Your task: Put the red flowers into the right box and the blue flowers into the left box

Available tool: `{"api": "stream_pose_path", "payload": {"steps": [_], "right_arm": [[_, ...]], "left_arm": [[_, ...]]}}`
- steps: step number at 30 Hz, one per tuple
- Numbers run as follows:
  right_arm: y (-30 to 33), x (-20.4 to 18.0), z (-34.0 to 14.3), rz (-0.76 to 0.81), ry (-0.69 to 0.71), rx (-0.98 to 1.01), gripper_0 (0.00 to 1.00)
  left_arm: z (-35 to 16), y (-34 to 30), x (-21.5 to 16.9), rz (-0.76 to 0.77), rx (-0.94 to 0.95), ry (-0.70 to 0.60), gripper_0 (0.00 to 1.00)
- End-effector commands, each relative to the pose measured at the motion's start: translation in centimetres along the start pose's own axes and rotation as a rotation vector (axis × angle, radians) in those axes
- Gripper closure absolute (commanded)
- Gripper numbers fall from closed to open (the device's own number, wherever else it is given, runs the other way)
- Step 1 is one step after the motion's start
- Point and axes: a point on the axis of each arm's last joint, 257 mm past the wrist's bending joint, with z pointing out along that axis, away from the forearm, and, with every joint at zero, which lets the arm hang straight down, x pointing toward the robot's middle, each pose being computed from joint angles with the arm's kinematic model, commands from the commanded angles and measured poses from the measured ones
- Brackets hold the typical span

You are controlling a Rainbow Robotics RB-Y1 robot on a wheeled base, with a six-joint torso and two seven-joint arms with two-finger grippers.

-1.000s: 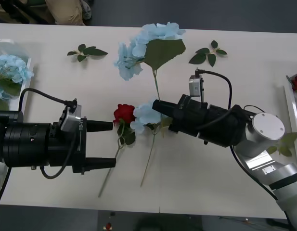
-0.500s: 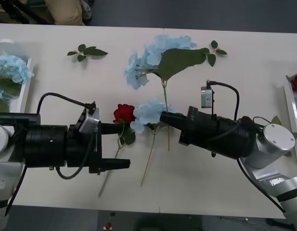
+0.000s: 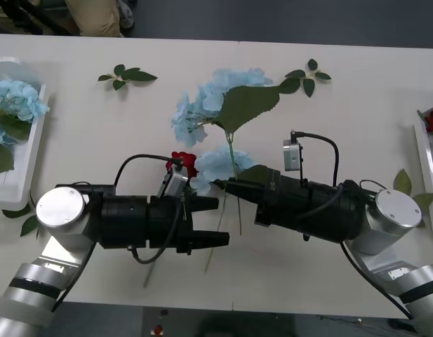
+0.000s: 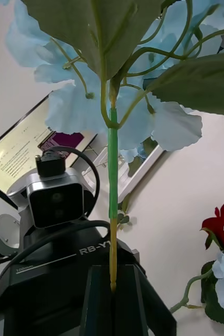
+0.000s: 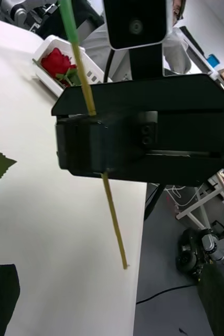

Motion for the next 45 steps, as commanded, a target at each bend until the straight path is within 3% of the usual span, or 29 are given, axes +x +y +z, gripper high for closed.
{"api": "stream_pose_path", "payload": {"steps": [1,8,9,10,11,34,35,38,40,45], "right_arm": [[0.5,-0.6,0.4,-0.009,-0.019,-0.011,1.0],[0.4,-0.9,0.7,-0.012,-0.027,-0.008,1.0],[0.4,-0.9,0.7,-0.012,-0.027,-0.008,1.0],[0.4,-1.0,0.7,-0.013,-0.028,-0.007,1.0],[0.4,-1.0,0.7,-0.012,-0.029,-0.007,1.0],[0.5,-1.2,0.9,-0.014,-0.033,-0.011,1.0],[0.5,-1.2,1.0,-0.013,-0.033,-0.01,0.74],[0.2,-1.7,0.9,-0.02,-0.041,-0.001,0.13],[0.0,-2.1,0.8,-0.028,-0.047,0.003,0.0],[0.0,-2.7,1.0,-0.04,-0.049,-0.001,0.0]], "left_arm": [[1.9,-0.2,-1.1,0.037,0.022,-0.039,0.0],[5.3,-0.9,-2.2,0.018,0.023,-0.083,0.02],[5.8,-1.0,-2.5,0.01,0.023,-0.095,0.41],[6.1,-1.2,-2.7,0.005,0.023,-0.105,0.87],[6.2,-1.1,-2.7,0.003,0.018,-0.107,0.99],[6.0,-1.1,-3.9,-0.02,0.022,-0.15,1.0],[5.9,-1.0,-3.9,-0.023,0.021,-0.152,1.0],[5.7,-1.1,-4.3,-0.032,0.025,-0.167,1.0],[5.5,-1.1,-4.5,-0.04,0.028,-0.178,1.0],[4.2,-0.3,-4.8,-0.054,0.013,-0.191,1.0]]}}
